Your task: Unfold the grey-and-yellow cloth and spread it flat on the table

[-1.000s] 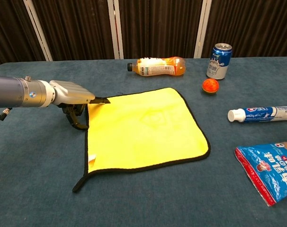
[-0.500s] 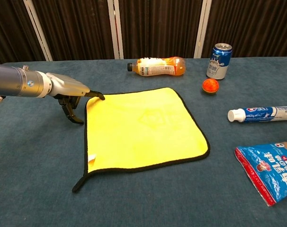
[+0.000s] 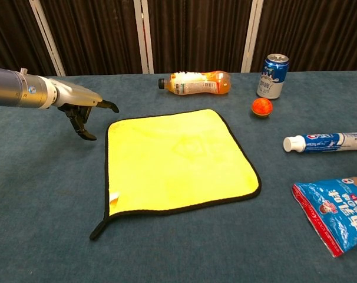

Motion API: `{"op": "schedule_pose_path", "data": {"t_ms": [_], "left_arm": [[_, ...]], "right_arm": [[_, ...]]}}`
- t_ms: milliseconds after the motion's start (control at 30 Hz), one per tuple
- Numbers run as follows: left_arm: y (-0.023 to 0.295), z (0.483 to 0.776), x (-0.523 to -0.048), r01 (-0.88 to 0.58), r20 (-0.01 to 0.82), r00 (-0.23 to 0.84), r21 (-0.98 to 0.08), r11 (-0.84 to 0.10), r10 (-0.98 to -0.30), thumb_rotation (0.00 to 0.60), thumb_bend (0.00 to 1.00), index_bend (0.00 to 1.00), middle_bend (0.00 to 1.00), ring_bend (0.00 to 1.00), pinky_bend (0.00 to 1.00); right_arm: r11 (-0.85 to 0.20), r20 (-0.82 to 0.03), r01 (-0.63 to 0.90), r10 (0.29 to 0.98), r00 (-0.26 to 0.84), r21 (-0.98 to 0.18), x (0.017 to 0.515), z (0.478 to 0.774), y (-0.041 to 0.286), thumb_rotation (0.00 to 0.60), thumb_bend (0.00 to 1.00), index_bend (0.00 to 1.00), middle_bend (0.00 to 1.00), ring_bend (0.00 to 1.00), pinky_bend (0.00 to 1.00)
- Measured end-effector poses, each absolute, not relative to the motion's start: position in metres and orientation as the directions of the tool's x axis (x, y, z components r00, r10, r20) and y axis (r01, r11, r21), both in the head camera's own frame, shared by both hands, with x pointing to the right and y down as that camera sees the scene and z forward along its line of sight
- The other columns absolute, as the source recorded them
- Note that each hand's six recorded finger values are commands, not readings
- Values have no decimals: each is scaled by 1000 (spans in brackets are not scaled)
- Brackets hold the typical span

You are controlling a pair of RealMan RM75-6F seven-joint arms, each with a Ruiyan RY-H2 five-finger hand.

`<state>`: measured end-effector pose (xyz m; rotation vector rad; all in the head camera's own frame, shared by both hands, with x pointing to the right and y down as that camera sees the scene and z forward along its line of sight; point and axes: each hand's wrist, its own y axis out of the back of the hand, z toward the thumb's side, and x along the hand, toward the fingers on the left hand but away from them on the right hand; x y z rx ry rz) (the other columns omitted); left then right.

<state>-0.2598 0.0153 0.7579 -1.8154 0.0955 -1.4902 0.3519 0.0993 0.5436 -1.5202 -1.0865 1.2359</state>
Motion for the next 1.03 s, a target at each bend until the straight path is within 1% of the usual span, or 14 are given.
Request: {"op": "schedule_pose_path", "data": {"t_ms": [33,100,133,200,233,267,300,367,433,500,567,700,867,1033], "left_arm": [[14,756,-259,388,799,318,-601,-699,-510,553,272,0,905,842,853],[11,747,-260,360,780,334,-624,-694,-529,549,266,0,770,745,833],[10,742,-261,346,770,342,-637,-689,-540,548,253,0,654,657,819],[4,725,-265,305,734,360,-676,-671,-575,544,223,0,508,533,761],[1,716,-269,285,715,368,-696,-660,-595,540,193,0,410,443,686],[-1,707,-273,262,693,375,-717,-647,-616,534,172,0,350,386,623],[-4,692,-279,230,662,382,-744,-627,-645,526,156,0,310,345,571],[-6,669,-290,180,614,388,-782,-596,-688,507,123,0,224,246,394],[-4,643,-306,121,559,383,-819,-560,-735,498,115,0,194,194,274],[5,619,-326,63,516,359,-845,-531,-778,493,114,0,182,161,228],[18,604,-345,13,488,321,-859,-512,-812,491,114,0,169,132,220],[50,581,-392,-90,436,182,-885,-456,-881,489,111,0,136,87,219],[80,569,-434,-138,406,9,-904,-404,-914,487,107,0,60,37,219],[87,559,-447,-131,356,-46,-928,-348,-933,488,106,0,34,9,218]], "right_arm": [[-235,-222,104,967,123,-967,352,542,99,600,293,0,664,431,324],[-225,-212,111,970,119,-968,353,539,99,600,292,0,547,355,239],[-216,-203,117,972,115,-969,354,536,99,600,292,0,502,320,207],[-202,-189,127,976,107,-971,357,531,100,600,280,1,353,201,113],[-195,-182,135,978,101,-972,359,528,102,600,268,1,300,160,84],[-191,-179,142,979,97,-971,361,526,103,600,234,4,210,93,40],[-191,-178,150,980,92,-970,362,525,105,600,203,7,154,52,19],[-197,-187,168,979,77,-966,369,523,111,600,144,11,69,7,0],[-219,-212,183,976,56,-958,378,524,121,600,111,12,20,0,0],[-243,-240,199,970,36,-950,386,527,130,600,99,11,0,0,0],[-267,-272,219,962,10,-938,396,531,142,600,100,11,0,0,0],[-287,-307,223,950,-60,-932,421,538,168,600,100,10,0,0,0],[-264,-286,148,947,-149,-953,451,542,196,600,87,10,0,0,0],[-230,-242,96,959,-145,-968,452,531,207,600,63,11,0,0,0]]}}
